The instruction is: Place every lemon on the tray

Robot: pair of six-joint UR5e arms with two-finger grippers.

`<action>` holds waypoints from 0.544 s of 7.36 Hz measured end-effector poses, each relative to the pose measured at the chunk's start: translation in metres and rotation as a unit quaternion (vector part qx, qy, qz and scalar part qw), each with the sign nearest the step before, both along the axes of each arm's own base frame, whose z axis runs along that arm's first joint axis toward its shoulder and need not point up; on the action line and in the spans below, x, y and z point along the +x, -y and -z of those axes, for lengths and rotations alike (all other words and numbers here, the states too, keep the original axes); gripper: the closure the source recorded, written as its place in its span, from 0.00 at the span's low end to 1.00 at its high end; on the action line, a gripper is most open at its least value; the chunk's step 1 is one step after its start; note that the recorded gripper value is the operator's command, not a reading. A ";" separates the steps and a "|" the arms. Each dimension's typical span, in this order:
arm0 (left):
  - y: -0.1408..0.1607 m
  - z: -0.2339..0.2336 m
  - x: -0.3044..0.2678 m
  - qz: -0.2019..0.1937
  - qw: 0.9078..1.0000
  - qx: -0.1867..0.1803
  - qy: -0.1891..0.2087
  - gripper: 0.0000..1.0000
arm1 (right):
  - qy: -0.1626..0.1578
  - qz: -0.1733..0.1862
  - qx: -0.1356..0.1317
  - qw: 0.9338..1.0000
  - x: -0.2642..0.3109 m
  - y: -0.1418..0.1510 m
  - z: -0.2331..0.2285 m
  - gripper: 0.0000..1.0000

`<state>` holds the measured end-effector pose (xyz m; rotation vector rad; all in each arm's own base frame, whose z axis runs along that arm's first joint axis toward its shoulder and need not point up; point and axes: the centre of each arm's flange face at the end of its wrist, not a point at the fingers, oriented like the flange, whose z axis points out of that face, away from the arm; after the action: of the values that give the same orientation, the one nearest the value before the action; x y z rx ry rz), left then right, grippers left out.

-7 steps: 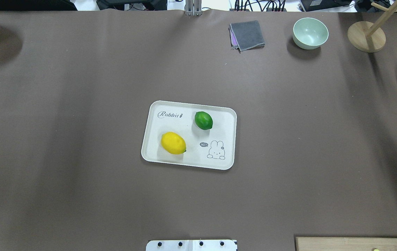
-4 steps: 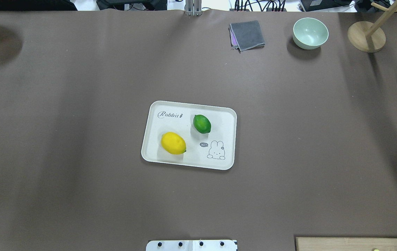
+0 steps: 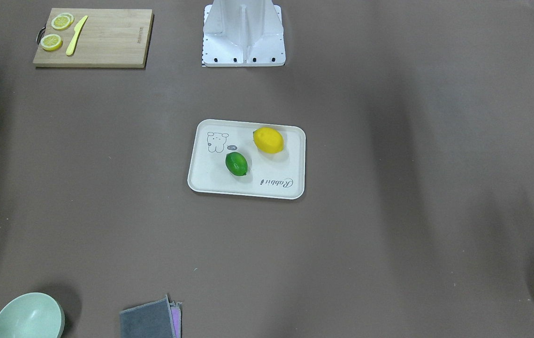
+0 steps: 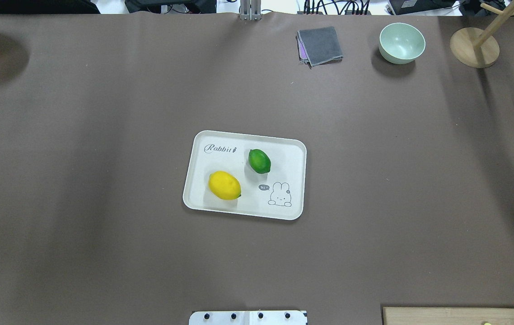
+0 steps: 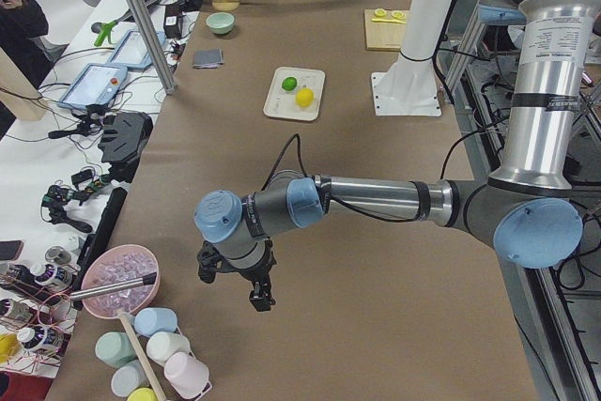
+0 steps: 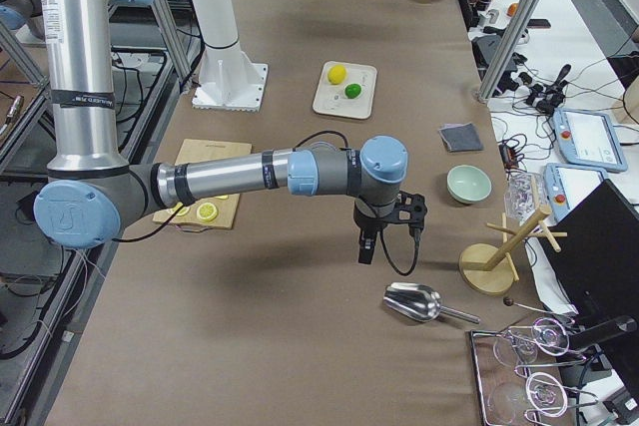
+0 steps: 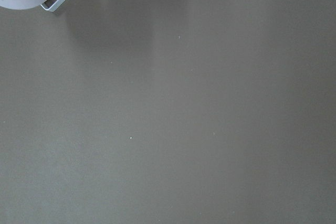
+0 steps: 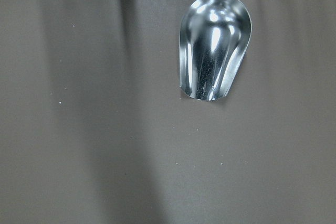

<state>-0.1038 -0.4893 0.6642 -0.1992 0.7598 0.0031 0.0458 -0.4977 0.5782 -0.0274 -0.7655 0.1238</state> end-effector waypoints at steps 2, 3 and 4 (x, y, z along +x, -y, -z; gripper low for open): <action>0.001 0.001 0.000 0.001 1.000 0.000 0.001 0.02 | 0.000 -0.001 -0.001 1.000 0.001 -0.001 -0.001 0.01; 0.002 0.003 0.001 -0.001 1.000 0.001 0.002 0.02 | 0.000 -0.002 -0.002 1.000 0.002 -0.002 -0.002 0.01; 0.003 0.004 0.002 -0.001 1.000 0.002 0.003 0.02 | 0.000 -0.001 -0.003 1.000 0.002 -0.003 -0.003 0.01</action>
<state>-0.1021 -0.4920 0.6603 -0.1960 0.7539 0.0067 0.0474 -0.4952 0.5807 -0.0312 -0.7654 0.1286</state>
